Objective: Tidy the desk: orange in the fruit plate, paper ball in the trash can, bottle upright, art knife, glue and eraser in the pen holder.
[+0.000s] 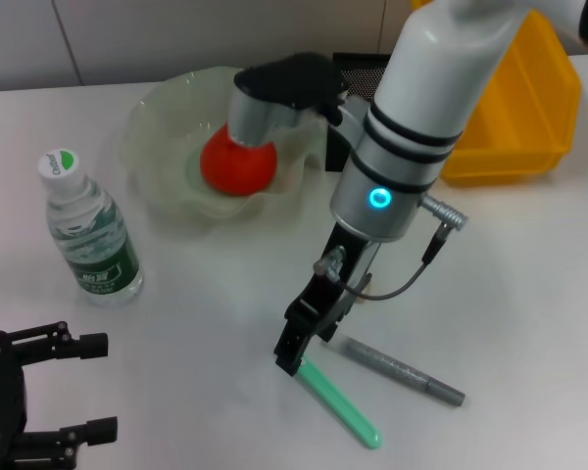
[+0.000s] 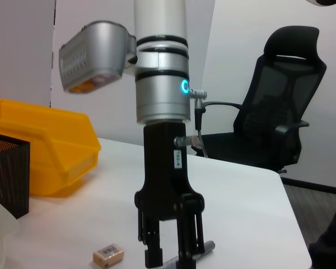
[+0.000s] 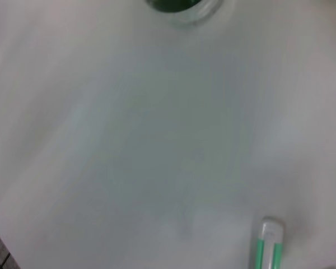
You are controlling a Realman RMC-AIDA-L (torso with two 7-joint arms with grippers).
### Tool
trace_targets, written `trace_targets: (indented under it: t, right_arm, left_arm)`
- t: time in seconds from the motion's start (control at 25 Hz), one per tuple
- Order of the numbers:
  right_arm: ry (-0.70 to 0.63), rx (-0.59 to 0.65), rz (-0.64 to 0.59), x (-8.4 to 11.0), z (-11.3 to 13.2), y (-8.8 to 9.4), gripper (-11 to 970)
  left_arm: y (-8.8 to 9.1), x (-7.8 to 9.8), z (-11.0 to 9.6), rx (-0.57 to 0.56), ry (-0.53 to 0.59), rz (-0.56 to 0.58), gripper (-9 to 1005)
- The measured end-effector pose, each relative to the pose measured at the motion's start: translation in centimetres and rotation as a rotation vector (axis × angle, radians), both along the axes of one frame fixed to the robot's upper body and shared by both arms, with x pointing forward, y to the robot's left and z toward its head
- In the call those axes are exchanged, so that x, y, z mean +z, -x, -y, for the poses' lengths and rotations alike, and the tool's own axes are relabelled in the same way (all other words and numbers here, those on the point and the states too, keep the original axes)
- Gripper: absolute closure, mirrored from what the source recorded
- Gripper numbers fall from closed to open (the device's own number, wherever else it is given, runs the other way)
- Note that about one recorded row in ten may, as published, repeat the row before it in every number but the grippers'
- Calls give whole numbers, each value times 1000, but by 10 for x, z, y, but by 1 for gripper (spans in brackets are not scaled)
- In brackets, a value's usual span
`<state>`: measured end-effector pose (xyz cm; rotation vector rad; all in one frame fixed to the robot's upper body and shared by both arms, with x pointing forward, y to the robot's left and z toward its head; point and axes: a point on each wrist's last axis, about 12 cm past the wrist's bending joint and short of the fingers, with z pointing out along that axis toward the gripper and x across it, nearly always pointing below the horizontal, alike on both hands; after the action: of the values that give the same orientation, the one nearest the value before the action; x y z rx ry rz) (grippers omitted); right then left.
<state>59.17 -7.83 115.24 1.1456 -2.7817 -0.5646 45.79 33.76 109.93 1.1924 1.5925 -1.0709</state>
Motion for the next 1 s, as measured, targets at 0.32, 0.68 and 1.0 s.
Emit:
trace_targets:
  t: [0.32,0.68,1.0]
  right_arm:
    - [1,3,9,-12,-6,3,339]
    - [2,2,11,-14,-6,3,347]
    - [24,17,28,-22,-11,7,354]
  left_arm:
    - [0,-3,2,11,-2,5,199]
    - [0,-5,4,16,0,9,199]
    - [-2,-7,7,18,-8,5,199]
